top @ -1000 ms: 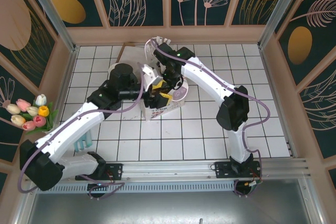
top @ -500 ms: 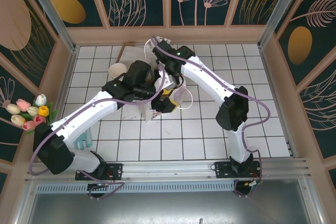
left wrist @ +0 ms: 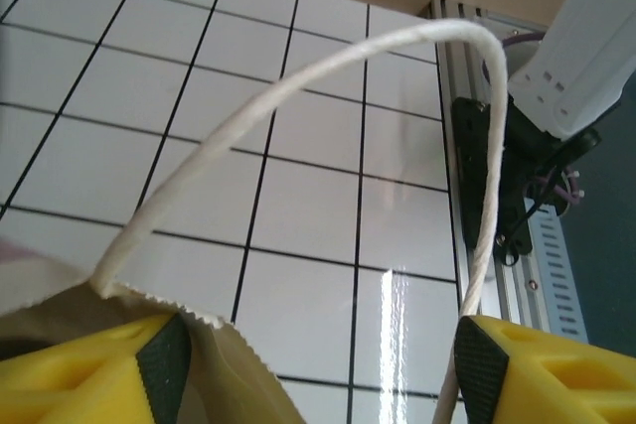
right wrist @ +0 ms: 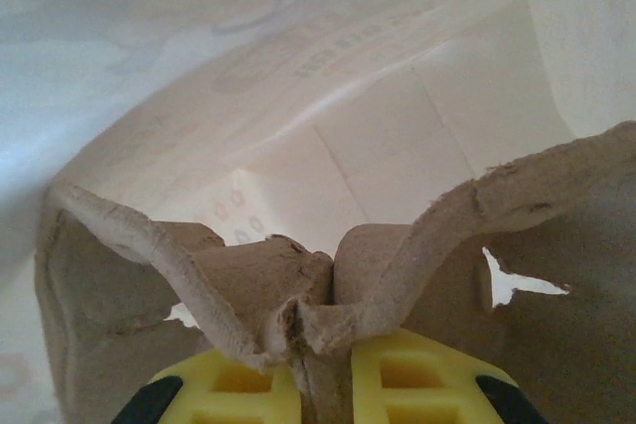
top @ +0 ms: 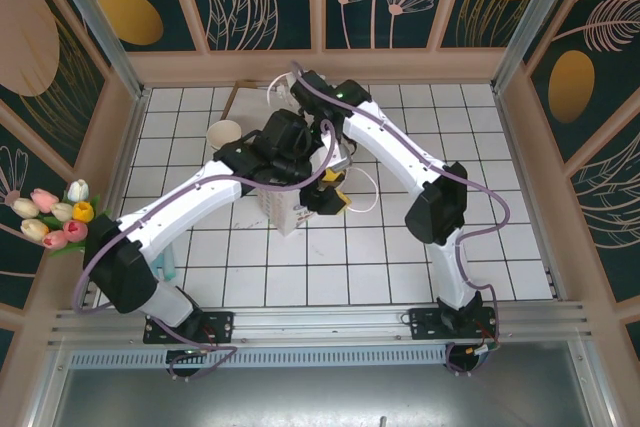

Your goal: Pack the takeout coffee

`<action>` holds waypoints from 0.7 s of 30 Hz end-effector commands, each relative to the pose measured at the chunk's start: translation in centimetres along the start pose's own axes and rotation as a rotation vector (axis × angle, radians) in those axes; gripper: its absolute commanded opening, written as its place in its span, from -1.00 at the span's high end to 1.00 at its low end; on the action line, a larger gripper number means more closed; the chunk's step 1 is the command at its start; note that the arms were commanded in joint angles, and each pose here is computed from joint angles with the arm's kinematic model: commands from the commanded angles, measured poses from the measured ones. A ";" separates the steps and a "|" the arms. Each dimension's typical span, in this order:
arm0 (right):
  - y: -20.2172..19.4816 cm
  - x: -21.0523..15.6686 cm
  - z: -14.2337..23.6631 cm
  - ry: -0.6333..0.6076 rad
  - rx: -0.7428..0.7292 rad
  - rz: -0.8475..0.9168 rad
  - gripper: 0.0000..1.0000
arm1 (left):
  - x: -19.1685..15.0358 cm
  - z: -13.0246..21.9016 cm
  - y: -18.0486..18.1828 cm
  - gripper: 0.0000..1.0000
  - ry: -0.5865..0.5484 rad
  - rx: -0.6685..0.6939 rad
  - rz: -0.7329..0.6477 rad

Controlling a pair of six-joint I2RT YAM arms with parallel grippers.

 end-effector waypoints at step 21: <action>-0.2 -0.3 -0.9 -0.091 0.024 0.050 0.90 | 2.5 7.0 -2.7 -0.78 -0.226 0.119 -0.209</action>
Point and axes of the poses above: each hand's point on the last joint's axis, 136 mm out from that joint toward the fingers, its own z axis back along the fingers, its own y axis along the line the jaws close on, x = y × z, the point moved 5 cm from there along z, back along the fingers, and after that the axes turned 10 degrees about -z, right-handed, at the moved point
